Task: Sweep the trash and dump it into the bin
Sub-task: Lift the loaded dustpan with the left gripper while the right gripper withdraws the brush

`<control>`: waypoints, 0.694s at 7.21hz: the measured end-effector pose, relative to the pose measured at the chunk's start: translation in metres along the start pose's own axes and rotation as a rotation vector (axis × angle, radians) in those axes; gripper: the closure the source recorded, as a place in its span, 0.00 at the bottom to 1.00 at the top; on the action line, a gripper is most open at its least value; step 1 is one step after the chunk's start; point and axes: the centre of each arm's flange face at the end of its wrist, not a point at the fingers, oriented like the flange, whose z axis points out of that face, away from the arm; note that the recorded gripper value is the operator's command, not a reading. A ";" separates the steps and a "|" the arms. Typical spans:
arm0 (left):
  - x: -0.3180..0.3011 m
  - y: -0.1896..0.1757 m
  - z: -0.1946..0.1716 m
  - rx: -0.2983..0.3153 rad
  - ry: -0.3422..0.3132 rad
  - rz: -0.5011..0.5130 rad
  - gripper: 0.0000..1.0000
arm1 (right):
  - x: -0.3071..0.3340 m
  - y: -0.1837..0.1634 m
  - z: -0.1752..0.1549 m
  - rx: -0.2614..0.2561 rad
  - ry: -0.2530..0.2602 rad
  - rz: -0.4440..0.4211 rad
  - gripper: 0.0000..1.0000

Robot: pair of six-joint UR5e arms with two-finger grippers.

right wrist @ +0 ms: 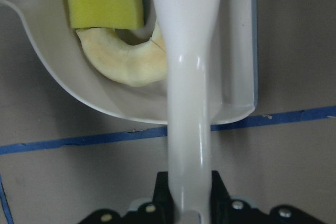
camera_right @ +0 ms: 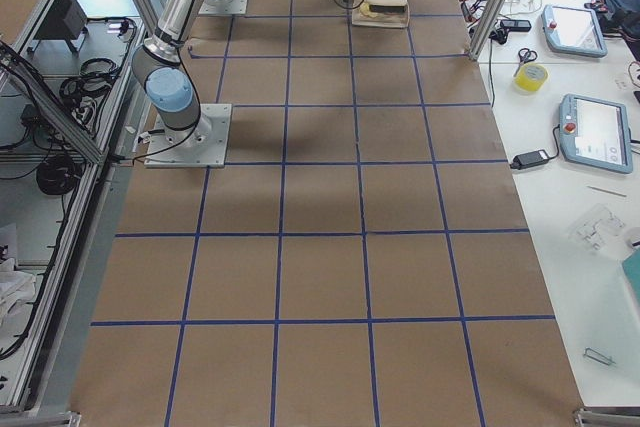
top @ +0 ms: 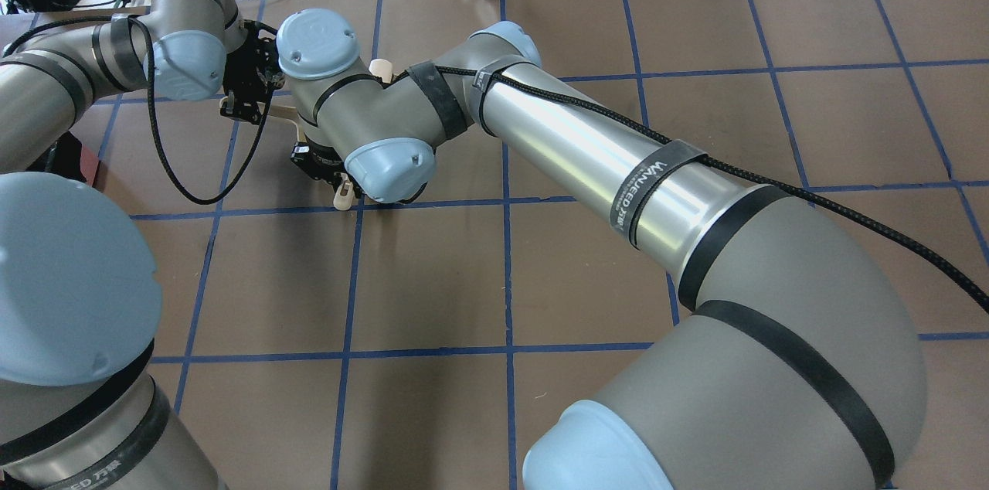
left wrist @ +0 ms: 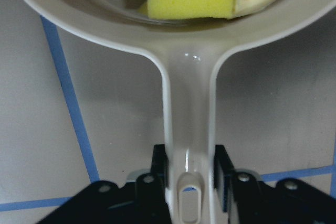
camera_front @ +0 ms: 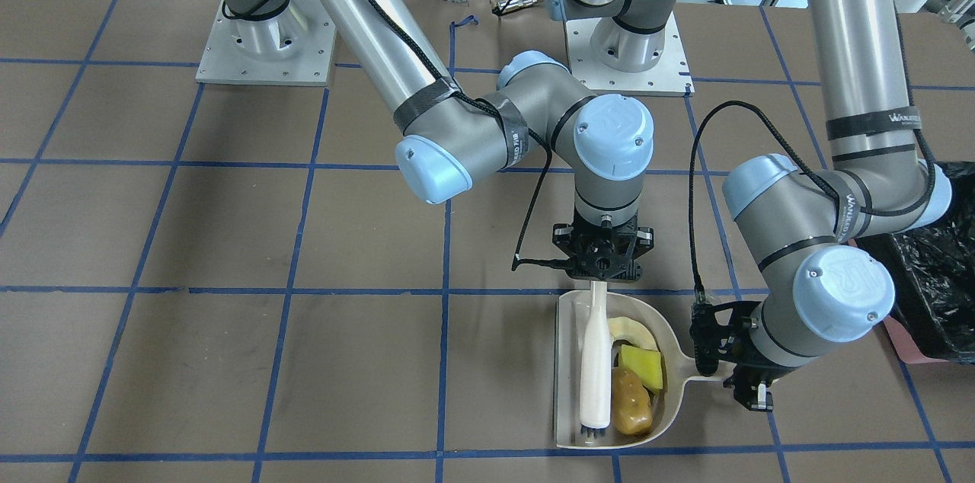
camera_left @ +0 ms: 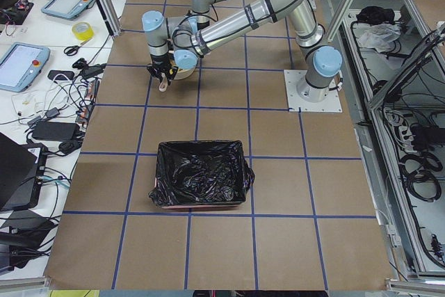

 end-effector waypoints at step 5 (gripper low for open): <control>0.000 0.007 -0.001 0.065 -0.019 -0.018 1.00 | 0.123 -0.085 -0.060 -0.105 0.132 0.058 1.00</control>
